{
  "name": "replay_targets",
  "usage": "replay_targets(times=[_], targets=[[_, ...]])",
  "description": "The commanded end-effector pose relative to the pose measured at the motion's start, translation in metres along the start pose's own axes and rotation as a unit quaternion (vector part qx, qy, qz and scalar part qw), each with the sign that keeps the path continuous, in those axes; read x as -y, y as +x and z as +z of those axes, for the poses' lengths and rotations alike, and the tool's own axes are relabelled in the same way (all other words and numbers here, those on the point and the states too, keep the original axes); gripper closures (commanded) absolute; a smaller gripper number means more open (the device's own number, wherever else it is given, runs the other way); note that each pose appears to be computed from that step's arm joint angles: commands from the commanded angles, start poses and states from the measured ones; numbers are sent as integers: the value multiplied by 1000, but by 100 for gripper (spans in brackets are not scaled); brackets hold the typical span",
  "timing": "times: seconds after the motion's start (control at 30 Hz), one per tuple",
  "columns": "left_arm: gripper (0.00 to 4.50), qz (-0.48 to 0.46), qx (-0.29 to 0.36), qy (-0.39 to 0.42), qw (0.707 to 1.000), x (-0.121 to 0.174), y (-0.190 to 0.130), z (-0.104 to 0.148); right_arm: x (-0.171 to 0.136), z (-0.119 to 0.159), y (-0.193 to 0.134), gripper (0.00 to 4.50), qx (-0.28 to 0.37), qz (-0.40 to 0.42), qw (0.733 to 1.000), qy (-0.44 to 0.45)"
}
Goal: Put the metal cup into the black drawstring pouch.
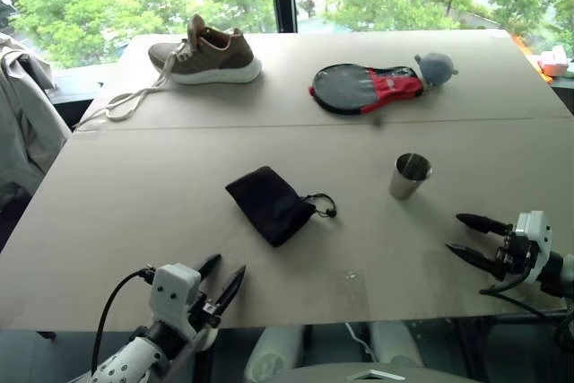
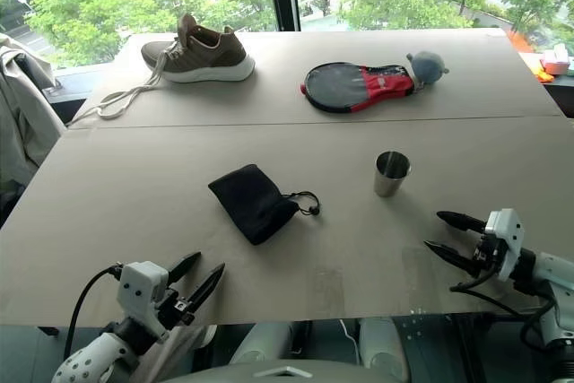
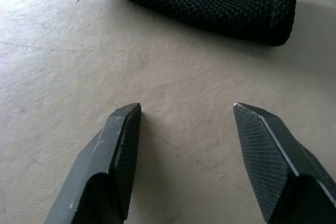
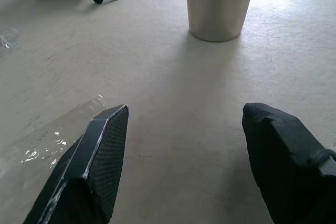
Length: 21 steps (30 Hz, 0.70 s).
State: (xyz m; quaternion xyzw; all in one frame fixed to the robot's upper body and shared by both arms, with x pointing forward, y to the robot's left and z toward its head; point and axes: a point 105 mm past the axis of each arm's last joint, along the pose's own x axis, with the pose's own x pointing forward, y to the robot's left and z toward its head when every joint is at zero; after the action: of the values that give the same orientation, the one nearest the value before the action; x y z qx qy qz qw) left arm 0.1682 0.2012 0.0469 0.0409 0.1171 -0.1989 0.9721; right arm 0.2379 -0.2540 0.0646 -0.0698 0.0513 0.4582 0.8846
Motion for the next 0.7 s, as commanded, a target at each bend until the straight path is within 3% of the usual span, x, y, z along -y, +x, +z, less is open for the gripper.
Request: replay_targets(times=[0.03, 0.27, 0.7], targets=[[160, -9, 12, 0, 1000, 4, 0, 5, 3, 12, -4, 103, 17, -6, 1000, -20], [160, -39, 30, 10, 999, 14, 4, 16, -1, 15, -3, 103, 25, 8, 999, -19], [160, -91, 61, 118, 987, 42, 35, 52, -74, 46, 13, 103, 89, 202, 975, -26]])
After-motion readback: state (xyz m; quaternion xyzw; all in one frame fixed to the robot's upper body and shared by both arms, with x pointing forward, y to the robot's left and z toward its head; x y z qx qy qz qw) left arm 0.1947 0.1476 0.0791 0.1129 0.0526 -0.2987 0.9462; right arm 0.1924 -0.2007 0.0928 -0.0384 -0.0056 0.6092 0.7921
